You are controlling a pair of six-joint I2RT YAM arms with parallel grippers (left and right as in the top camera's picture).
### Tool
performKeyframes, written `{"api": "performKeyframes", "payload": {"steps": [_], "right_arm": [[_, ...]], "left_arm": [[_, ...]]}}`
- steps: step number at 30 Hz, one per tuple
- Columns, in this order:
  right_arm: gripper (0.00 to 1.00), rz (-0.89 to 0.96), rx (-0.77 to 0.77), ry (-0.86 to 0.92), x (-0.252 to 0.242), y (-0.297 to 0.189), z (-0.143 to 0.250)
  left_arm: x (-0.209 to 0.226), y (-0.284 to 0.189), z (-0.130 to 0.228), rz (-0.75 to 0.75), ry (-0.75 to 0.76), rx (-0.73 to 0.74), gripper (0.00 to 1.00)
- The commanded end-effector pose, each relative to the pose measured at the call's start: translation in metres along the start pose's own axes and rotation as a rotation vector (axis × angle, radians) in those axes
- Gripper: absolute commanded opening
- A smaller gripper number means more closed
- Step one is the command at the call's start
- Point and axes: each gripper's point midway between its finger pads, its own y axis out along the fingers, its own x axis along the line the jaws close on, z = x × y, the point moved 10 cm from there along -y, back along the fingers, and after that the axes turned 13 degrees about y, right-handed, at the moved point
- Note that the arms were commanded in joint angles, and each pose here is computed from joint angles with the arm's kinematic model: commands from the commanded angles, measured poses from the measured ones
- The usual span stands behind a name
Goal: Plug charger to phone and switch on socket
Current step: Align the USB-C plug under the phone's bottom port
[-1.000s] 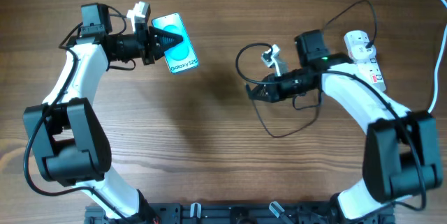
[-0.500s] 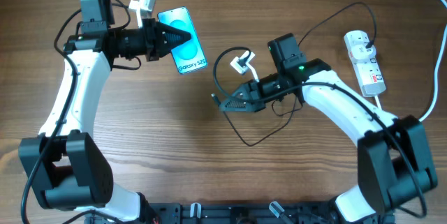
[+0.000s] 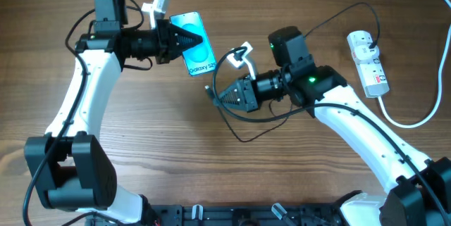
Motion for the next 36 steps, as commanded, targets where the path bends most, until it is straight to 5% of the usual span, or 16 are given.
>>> {"api": "performKeyframes", "payload": {"steps": [1, 13, 36], "right_arm": [[0.04, 0.037, -0.046, 0.012, 0.007, -0.002, -0.007], [0.04, 0.147, -0.17, 0.088, 0.001, -0.004, -0.019], [0.04, 0.143, -0.175, 0.107, 0.001, -0.004, -0.02]], "left_arm": [[-0.014, 0.004, 0.001, 0.027, 0.019, 0.012, 0.04], [-0.014, 0.005, -0.001, 0.02, 0.053, 0.003, 0.04], [-0.018, 0.012, -0.001, 0.031, 0.027, 0.016, 0.04]]}}
